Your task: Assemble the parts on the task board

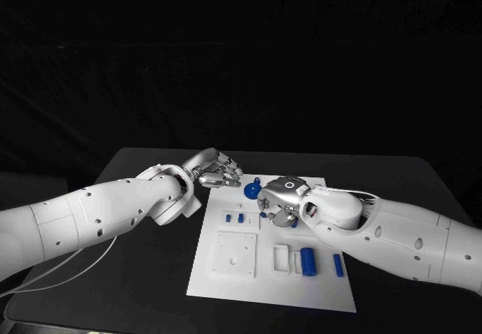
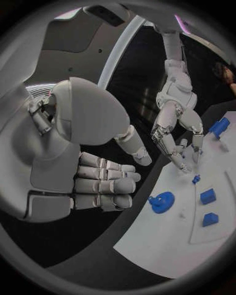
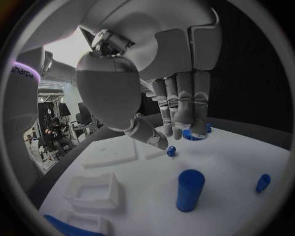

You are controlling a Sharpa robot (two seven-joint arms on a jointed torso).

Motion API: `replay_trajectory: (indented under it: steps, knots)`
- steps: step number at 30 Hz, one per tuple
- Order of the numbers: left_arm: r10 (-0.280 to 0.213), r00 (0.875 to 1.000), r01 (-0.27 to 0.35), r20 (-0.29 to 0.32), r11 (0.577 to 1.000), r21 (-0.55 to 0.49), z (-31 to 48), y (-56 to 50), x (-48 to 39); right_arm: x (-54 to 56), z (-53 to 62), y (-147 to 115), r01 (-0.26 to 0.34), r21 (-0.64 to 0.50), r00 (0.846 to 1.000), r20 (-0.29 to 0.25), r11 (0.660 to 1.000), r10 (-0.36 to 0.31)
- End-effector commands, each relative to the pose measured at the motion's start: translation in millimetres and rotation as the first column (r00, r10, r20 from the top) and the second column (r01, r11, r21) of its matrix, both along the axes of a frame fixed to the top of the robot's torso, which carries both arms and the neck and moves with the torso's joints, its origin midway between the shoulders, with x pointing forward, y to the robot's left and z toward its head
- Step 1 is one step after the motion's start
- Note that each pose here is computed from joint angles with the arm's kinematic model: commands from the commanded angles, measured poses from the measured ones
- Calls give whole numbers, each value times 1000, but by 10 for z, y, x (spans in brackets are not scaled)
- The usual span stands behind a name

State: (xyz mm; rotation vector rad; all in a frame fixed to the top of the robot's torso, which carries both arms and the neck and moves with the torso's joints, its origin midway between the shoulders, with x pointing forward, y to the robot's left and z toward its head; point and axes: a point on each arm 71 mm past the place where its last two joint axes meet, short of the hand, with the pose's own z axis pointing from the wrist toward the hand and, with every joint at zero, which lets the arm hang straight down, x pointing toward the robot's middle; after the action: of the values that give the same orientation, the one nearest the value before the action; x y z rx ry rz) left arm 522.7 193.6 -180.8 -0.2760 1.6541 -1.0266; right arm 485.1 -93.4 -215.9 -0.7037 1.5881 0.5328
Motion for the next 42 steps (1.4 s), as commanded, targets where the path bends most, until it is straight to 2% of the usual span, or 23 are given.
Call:
replay_trajectory:
  steps: [1,42]
  knots:
    - [-3,1000,3,9,1000,-14,29,-13,0,-5,-1,16,-6,-5,1000,19,1000,6]
    - [-1,1000,1,10,1000,-12,65,-9,8,32,-155,65,9,-64,1000,-25,998,-11]
